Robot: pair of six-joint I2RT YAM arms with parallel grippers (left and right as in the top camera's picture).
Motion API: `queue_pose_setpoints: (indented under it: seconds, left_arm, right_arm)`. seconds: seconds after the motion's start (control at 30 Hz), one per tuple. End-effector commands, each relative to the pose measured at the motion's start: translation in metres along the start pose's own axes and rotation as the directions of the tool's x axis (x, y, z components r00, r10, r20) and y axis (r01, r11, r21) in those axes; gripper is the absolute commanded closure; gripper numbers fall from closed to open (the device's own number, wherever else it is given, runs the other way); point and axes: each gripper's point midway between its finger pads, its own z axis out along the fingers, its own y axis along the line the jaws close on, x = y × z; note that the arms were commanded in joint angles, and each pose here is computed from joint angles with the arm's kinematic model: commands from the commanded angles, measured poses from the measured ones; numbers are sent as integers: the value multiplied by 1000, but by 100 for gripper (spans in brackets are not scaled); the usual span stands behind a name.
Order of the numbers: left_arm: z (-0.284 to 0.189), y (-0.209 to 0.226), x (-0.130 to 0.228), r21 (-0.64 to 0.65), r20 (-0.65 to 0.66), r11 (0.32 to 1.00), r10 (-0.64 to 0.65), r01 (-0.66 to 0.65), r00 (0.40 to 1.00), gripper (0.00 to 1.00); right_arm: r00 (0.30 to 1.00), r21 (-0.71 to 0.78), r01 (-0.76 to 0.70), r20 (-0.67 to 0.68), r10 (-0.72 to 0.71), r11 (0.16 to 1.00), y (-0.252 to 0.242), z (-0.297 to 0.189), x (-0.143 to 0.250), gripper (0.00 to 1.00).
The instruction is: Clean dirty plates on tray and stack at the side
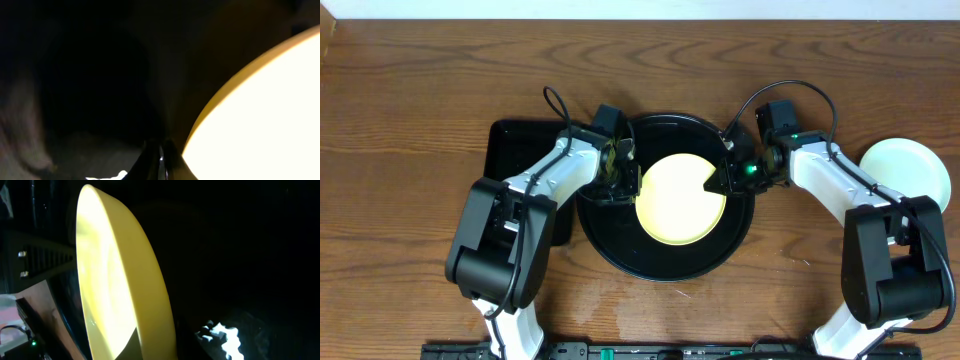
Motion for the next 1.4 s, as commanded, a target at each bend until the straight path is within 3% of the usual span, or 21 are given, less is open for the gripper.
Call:
queue_pose_setpoints:
  seconds: [0.0, 0.23, 0.4, 0.8, 1.0, 1.37]
  left_arm:
    - [-36, -4, -12, 34, 48, 999, -22, 21, 999, 92]
    - [-114, -1, -13, 69, 199, 998, -23, 9, 980, 54]
    - [-146, 14, -12, 16, 288, 1000, -30, 26, 957, 45]
    - [-159, 42, -14, -32, 322, 994, -86, 102, 943, 44]
    - [-161, 46, -15, -32, 326, 993, -98, 114, 940, 44]
    - [-161, 49, -15, -45, 329, 992, -98, 120, 939, 43]
  right_arm:
    - [1000, 117, 17, 14, -19, 993, -15, -2, -2, 99]
    - [978, 317, 98, 145, -150, 943, -13, -46, -26, 99]
    - [914, 458, 228, 203, -351, 859, 17, -81, -37, 99]
    - [793, 737, 293, 168, -586, 609, 59, -114, -35, 99]
    - [723, 877, 261, 100, -684, 404, 80, -129, -30, 99]
    - [601, 952, 259, -25, -799, 166, 122, -137, -18, 99]
